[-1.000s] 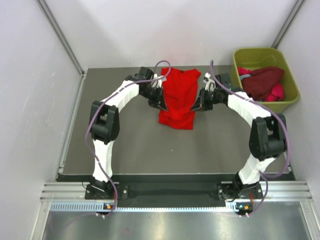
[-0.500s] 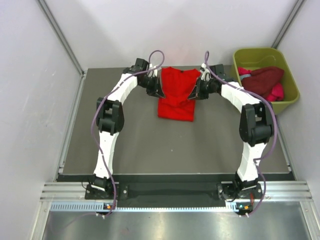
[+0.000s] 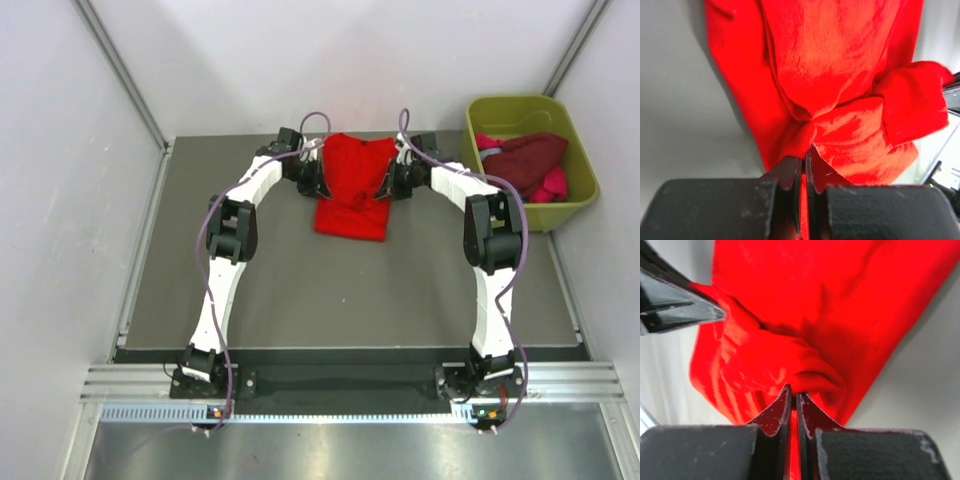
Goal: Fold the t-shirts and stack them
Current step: Fold the tshirt
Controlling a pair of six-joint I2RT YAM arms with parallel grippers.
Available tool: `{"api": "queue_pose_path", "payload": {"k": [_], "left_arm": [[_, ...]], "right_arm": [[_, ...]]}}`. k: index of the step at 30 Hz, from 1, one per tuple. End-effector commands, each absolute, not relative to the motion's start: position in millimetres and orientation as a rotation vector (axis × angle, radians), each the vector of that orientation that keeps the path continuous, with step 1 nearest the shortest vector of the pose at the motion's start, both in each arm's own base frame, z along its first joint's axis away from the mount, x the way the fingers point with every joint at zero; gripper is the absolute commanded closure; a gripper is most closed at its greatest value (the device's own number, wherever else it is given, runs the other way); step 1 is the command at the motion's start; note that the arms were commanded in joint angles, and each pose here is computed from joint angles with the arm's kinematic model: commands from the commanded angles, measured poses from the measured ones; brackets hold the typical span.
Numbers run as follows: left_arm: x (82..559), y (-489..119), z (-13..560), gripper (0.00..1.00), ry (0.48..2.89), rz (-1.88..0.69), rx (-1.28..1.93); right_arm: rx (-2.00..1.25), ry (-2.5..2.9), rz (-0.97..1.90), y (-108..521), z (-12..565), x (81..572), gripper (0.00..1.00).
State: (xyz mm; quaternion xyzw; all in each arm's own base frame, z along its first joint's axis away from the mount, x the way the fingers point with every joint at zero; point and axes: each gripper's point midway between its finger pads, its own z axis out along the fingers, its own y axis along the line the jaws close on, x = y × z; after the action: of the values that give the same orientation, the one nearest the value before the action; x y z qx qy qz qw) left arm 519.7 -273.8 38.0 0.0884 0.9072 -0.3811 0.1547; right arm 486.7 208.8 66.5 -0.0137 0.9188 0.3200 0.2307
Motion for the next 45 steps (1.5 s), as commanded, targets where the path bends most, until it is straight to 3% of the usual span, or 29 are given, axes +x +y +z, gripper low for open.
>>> {"api": "queue_pose_path", "payload": {"k": [1,4,7,9,10,11,12,15,16,24,34,45], "left_arm": [[563.8,-266.9,75.6,0.97,2.406,-1.019,0.28],[564.3,-267.2,77.8,0.96,2.398,-1.029,0.287],[562.3,-272.1,86.4,0.87,2.373,-1.076,0.304],[562.6,-276.3,95.4,0.56,2.346,-1.105,0.315],[562.4,-278.2,97.6,0.35,2.343,-1.107,0.313],[563.9,-276.8,103.6,0.31,2.332,-1.107,0.309],[562.8,-277.2,117.3,0.3,2.31,-1.111,0.321],[551.8,-274.0,157.6,0.3,2.27,-1.099,0.361],[548.1,-271.8,166.4,0.3,2.262,-1.085,0.374],[487.0,-241.5,174.4,0.33,2.357,-0.996,0.421],[427.9,-249.6,122.2,0.42,2.593,-1.255,0.396],[423.0,-258.0,72.2,0.45,2.683,-1.269,0.339]], "right_arm": [[-0.077,2.404,0.827,199.9,94.7,519.6,1.0],[-0.075,2.403,0.811,197.4,94.3,520.3,1.0],[-0.079,2.397,0.802,196.3,94.6,520.2,1.0],[-0.094,2.383,0.791,196.1,99.4,521.6,0.99],[-0.101,2.379,0.779,196.3,100.1,522.3,0.94],[-0.101,2.371,0.762,193.9,102.6,524.9,0.85],[-0.1,2.348,0.737,191.4,112.9,528.5,0.65],[-0.158,2.282,0.68,189.3,145.1,532.0,0.49],[-0.171,2.268,0.67,189.4,152.7,530.7,0.47],[-0.239,2.264,0.772,211.1,170.7,498.1,0.46],[-0.315,2.37,0.981,278.5,123.9,465.7,0.46],[-0.291,2.437,0.994,289.3,90.3,465.1,0.46]]}}
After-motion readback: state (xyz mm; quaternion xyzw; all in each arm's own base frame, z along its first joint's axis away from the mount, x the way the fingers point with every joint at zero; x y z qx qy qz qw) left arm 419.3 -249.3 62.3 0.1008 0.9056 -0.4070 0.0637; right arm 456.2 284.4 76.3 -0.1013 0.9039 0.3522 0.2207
